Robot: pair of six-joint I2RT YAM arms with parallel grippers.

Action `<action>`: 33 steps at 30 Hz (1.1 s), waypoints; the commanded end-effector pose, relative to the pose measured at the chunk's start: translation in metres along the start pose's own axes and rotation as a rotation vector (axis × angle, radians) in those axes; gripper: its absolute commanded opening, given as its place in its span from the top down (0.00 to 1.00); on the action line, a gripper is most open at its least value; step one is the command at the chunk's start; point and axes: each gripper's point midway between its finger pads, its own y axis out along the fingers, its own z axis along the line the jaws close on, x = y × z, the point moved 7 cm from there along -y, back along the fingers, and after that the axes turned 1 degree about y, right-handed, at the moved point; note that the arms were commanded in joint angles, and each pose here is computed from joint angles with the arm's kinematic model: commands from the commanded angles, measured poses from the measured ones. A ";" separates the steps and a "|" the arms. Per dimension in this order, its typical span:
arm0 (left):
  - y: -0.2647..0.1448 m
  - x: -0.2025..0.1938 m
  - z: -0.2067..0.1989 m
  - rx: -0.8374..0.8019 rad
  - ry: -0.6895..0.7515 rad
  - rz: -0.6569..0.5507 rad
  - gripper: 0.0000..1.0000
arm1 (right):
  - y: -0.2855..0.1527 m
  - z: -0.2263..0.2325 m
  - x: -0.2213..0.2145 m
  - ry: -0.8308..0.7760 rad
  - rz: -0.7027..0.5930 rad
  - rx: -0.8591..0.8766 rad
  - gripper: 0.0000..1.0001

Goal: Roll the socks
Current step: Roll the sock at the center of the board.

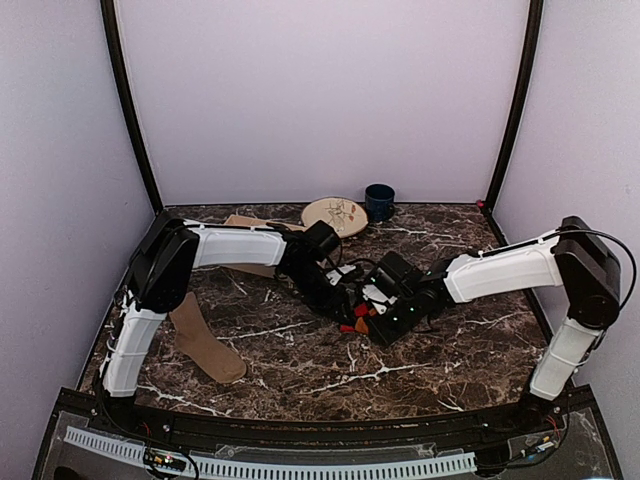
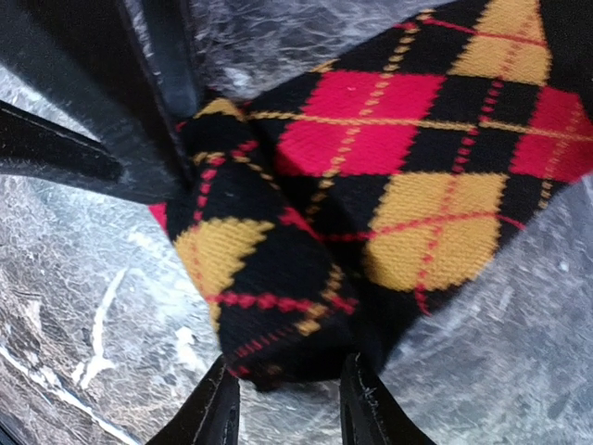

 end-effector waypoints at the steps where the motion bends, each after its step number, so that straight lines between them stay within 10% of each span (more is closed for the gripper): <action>1: 0.028 -0.044 0.024 0.098 -0.096 0.218 0.71 | -0.018 -0.004 0.007 0.030 -0.051 -0.053 0.63; 33: 0.029 -0.041 0.021 0.069 -0.082 0.261 0.72 | -0.041 0.011 0.006 0.134 -0.340 -0.050 0.59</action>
